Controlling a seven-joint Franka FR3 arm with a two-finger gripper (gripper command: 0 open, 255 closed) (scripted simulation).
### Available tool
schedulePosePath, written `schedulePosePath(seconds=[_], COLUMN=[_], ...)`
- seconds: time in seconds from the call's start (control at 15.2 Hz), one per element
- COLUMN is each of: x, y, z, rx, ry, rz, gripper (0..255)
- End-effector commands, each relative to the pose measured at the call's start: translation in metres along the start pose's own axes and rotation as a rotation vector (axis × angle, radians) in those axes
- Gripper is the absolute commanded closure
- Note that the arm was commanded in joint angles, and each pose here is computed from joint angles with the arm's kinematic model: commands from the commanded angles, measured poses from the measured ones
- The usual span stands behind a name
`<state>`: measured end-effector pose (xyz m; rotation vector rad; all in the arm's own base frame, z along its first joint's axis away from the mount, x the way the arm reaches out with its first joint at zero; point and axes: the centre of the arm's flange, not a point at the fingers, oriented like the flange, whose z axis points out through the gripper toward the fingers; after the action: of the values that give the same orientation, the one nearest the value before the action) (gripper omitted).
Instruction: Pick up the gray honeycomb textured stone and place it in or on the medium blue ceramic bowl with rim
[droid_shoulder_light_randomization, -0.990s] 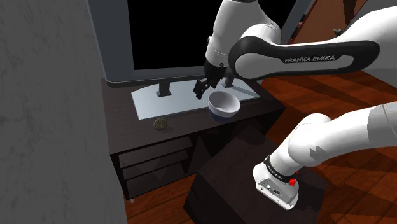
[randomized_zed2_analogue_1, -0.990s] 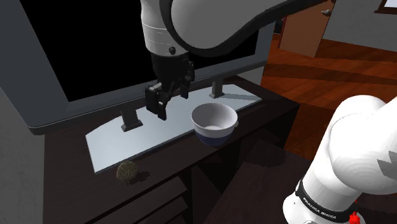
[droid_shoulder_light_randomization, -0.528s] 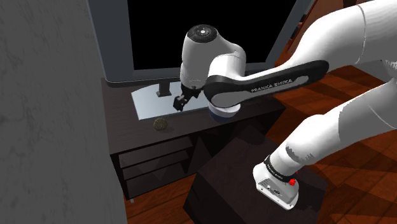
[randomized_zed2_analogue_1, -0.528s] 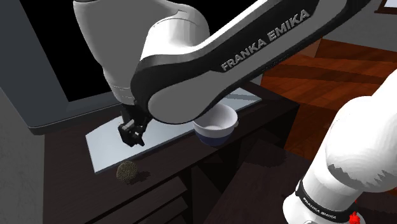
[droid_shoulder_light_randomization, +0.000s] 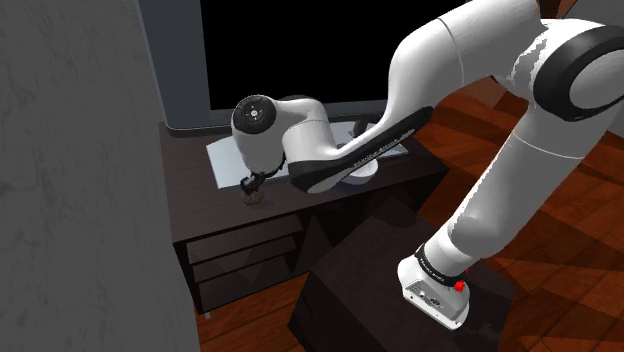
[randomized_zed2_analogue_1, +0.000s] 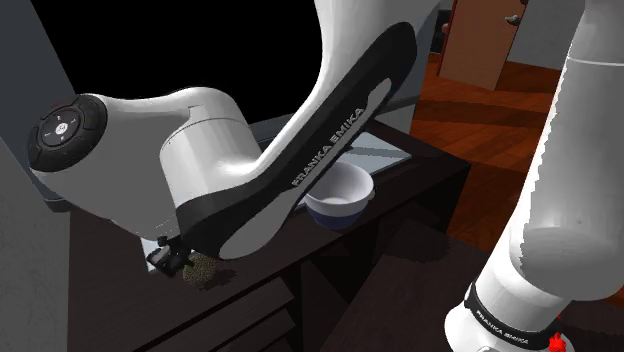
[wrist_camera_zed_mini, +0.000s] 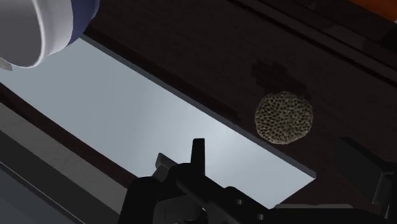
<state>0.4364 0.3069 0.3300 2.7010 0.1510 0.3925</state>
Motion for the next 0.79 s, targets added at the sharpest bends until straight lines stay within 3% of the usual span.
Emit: schedulePosePath(seconds=[0.0, 0.4, 0.73], x=[0.007, 0.029, 0.030], y=[-0.023, -0.087, -0.083], z=[0.020, 0.076, 0.102], rx=[-0.039, -0.145, -0.145], ry=[0.023, 0.071, 0.071], rz=[-0.003, -0.018, -0.018], gripper=[0, 0, 0])
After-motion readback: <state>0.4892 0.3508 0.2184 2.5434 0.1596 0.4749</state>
